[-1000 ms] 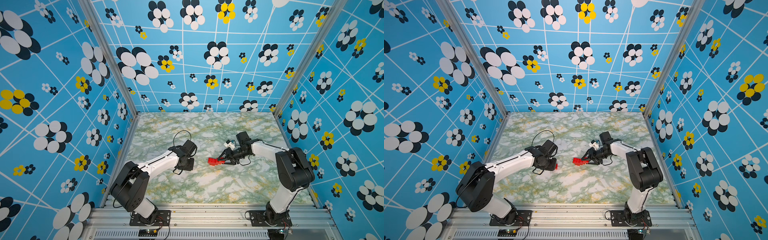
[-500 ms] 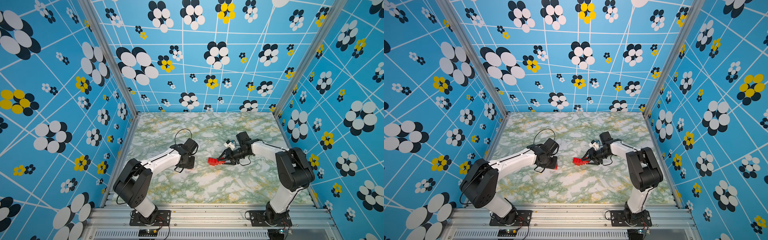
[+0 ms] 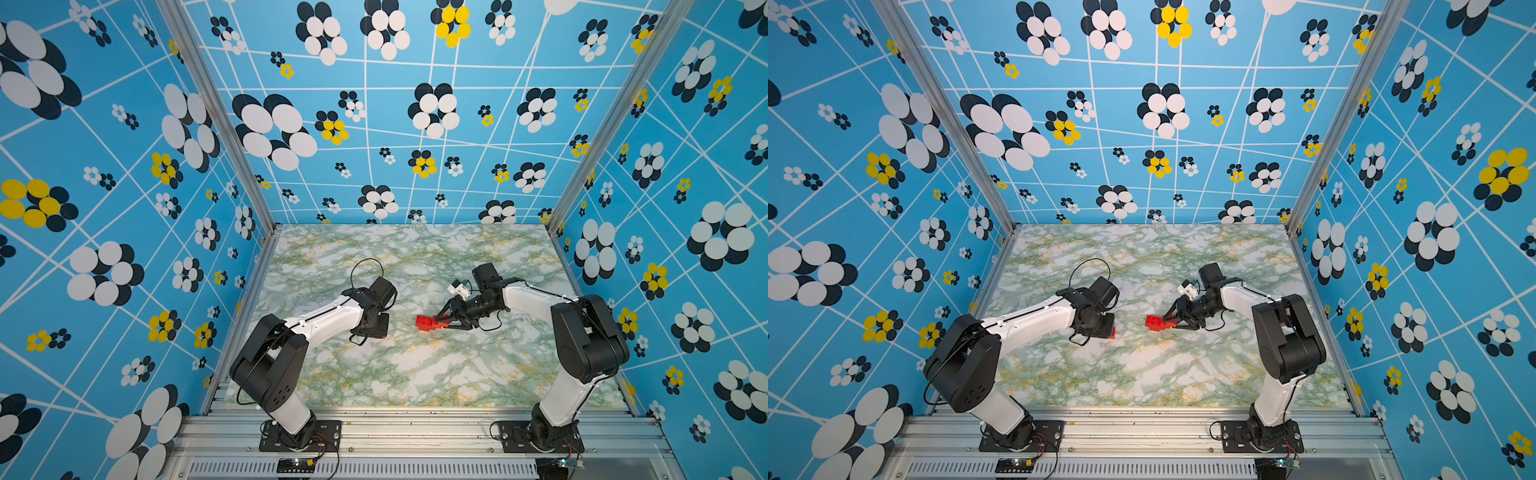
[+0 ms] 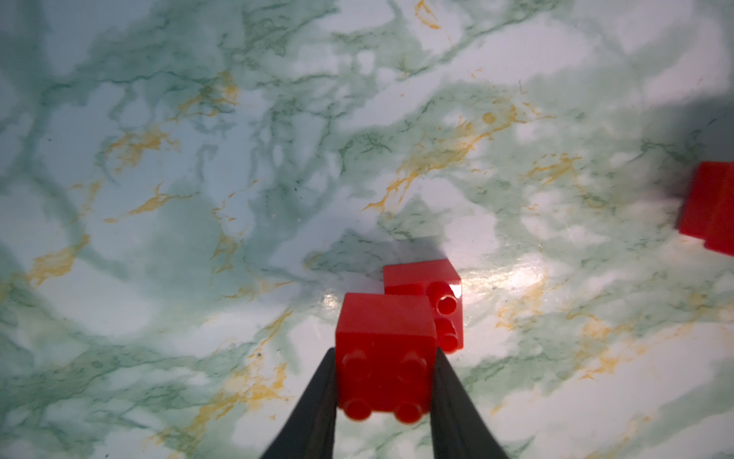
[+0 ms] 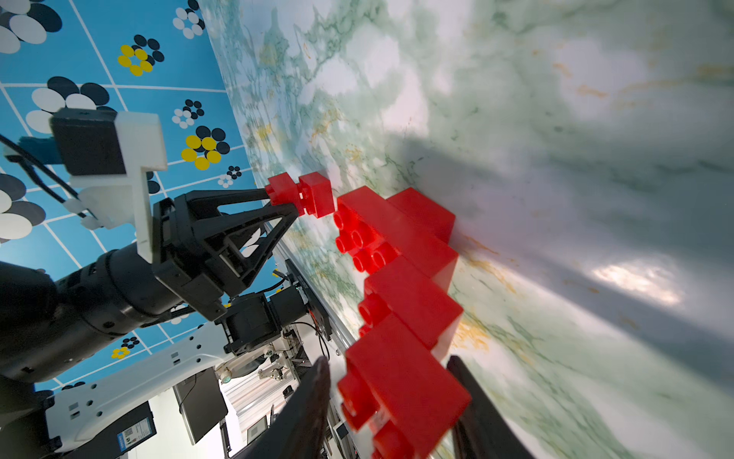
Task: Assemble the letter v with lego
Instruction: Assemble the lego brick with the lego brick.
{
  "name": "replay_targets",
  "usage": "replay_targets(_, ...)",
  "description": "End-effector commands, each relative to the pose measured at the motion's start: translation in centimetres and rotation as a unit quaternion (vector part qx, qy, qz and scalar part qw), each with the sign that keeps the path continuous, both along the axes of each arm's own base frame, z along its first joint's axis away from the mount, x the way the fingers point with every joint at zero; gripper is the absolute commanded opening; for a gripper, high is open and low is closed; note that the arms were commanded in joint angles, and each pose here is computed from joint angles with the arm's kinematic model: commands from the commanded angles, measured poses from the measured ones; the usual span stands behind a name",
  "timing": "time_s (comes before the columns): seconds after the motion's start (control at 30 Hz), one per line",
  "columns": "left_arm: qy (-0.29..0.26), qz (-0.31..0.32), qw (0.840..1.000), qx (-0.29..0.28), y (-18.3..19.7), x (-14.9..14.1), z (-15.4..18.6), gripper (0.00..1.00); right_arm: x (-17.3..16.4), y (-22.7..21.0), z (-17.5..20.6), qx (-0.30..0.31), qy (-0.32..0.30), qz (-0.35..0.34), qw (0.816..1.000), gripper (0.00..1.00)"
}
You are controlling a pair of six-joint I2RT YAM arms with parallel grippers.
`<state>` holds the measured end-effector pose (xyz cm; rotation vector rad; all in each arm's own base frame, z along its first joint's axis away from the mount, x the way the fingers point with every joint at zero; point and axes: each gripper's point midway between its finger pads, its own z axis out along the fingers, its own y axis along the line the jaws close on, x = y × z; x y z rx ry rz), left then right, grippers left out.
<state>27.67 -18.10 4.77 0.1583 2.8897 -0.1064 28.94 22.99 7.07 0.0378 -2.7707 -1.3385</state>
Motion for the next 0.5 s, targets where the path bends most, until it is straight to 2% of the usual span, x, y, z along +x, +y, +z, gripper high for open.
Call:
replay_targets(0.0,0.013,0.012,1.0,0.008,0.23,-0.22,-0.34,0.21,0.12,0.23,0.11,-0.006,-0.001,0.007,1.0,0.49)
replay_targets(0.47,0.018,0.02,0.999,0.021,-0.14,-0.65,-0.12,0.17,0.1,0.19,-0.09,-0.008,0.001,0.008,1.0,0.49)
